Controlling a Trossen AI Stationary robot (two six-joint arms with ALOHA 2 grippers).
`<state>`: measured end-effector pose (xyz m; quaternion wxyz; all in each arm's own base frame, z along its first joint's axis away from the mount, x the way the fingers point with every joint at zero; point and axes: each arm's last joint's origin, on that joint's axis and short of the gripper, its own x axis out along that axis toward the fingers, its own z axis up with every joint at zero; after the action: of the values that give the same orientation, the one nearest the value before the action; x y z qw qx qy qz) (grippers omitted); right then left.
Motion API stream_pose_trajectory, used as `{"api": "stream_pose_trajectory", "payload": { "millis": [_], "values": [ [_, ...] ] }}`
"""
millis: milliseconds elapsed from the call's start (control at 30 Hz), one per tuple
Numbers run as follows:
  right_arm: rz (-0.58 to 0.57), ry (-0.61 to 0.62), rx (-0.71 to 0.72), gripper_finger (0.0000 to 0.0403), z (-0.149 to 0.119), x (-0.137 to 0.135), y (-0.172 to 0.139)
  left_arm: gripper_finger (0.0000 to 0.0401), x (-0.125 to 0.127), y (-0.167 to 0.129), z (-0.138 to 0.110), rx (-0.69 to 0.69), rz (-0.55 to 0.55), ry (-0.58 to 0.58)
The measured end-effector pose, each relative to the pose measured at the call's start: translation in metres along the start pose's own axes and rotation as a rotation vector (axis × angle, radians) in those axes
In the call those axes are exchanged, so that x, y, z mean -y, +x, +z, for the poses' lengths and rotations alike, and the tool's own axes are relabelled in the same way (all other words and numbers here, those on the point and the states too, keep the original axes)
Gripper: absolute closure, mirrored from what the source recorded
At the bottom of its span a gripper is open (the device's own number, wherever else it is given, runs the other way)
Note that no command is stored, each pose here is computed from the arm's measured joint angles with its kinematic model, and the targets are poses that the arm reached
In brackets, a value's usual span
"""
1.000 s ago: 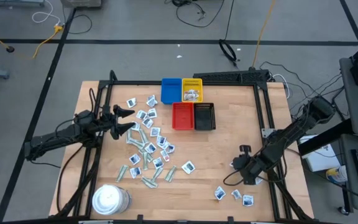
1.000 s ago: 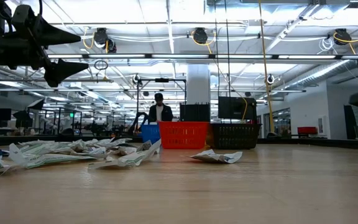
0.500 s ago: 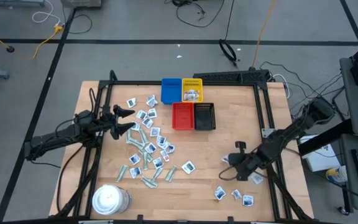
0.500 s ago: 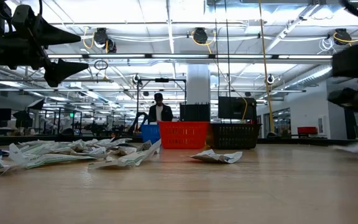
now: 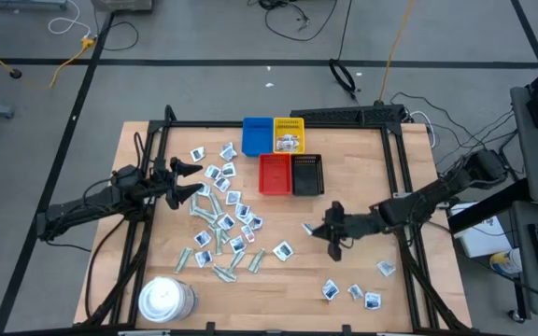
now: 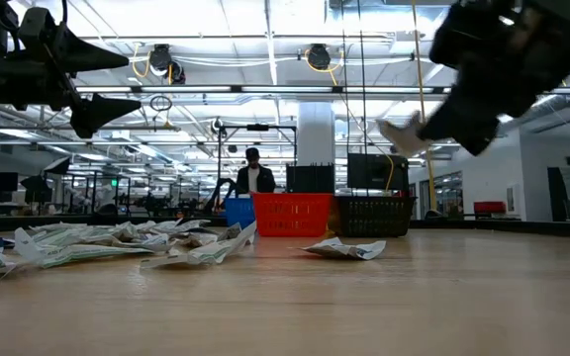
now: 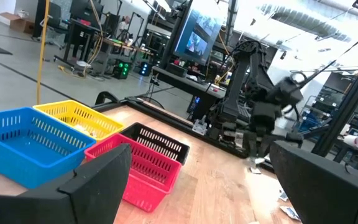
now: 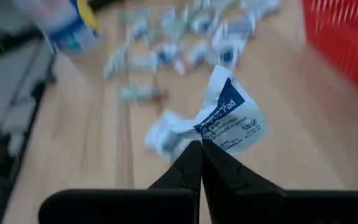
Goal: Pick & Place First Aid Supplies
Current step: Put the alcohol pad into the blue bin
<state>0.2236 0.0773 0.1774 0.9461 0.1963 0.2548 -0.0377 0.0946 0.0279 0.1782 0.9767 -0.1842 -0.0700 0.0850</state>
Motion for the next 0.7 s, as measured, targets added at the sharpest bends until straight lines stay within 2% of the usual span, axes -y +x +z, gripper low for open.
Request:
{"api": "stream_pose_trajectory", "payload": {
  "millis": [233, 467, 700],
  "values": [
    [0.018, 0.037, 0.177, 0.0403, 0.025, 0.009, 0.003, 0.0011, 0.0, 0.0, 0.0, 0.0, -0.001, -0.011],
    [0.026, 0.057, 0.309, 0.0403, 0.047, 0.016, 0.003, 0.0011, 0.002, 0.0, 0.004, 0.015, -0.006, -0.085],
    [0.137, 0.0, 0.352, 0.0403, 0.096, 0.013, 0.003, 0.0011, 0.014, 0.001, 0.032, 0.024, -0.039, 0.003]
  ]
}}
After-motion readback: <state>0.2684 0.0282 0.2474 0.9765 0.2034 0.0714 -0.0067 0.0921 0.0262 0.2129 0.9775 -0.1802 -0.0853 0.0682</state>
